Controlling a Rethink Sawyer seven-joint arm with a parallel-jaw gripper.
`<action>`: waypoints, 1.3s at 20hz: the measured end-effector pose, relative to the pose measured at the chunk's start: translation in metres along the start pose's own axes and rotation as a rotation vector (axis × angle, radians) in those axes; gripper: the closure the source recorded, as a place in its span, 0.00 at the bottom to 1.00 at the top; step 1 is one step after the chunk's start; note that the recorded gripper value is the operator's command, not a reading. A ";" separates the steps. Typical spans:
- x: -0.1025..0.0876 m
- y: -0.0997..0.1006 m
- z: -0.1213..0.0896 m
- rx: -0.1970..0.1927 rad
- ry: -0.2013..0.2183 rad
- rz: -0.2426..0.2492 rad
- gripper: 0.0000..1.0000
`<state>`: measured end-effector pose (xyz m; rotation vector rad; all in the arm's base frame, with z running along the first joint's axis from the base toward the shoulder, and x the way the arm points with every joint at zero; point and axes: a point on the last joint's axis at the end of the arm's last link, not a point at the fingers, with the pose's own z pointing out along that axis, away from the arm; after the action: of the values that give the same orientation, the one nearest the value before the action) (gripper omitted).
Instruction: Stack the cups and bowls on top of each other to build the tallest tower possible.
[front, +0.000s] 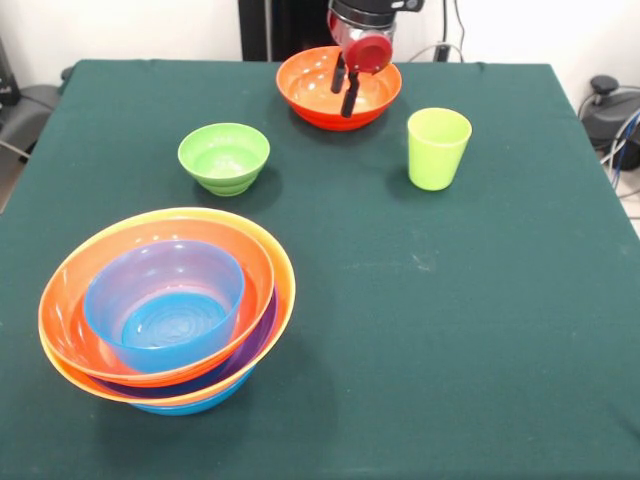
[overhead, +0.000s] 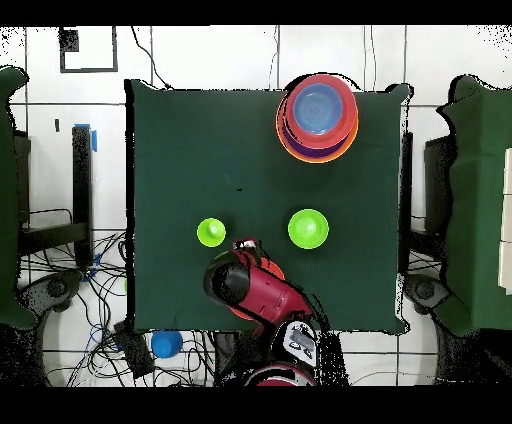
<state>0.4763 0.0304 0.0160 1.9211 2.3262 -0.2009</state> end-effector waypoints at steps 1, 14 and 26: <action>-0.001 -0.001 0.001 0.003 0.000 0.003 0.00; -0.014 -0.027 0.055 0.040 -0.012 0.043 0.00; -0.007 -0.035 0.075 0.032 -0.028 0.032 0.00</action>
<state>0.4433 0.0043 -0.0552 1.9556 2.2870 -0.2617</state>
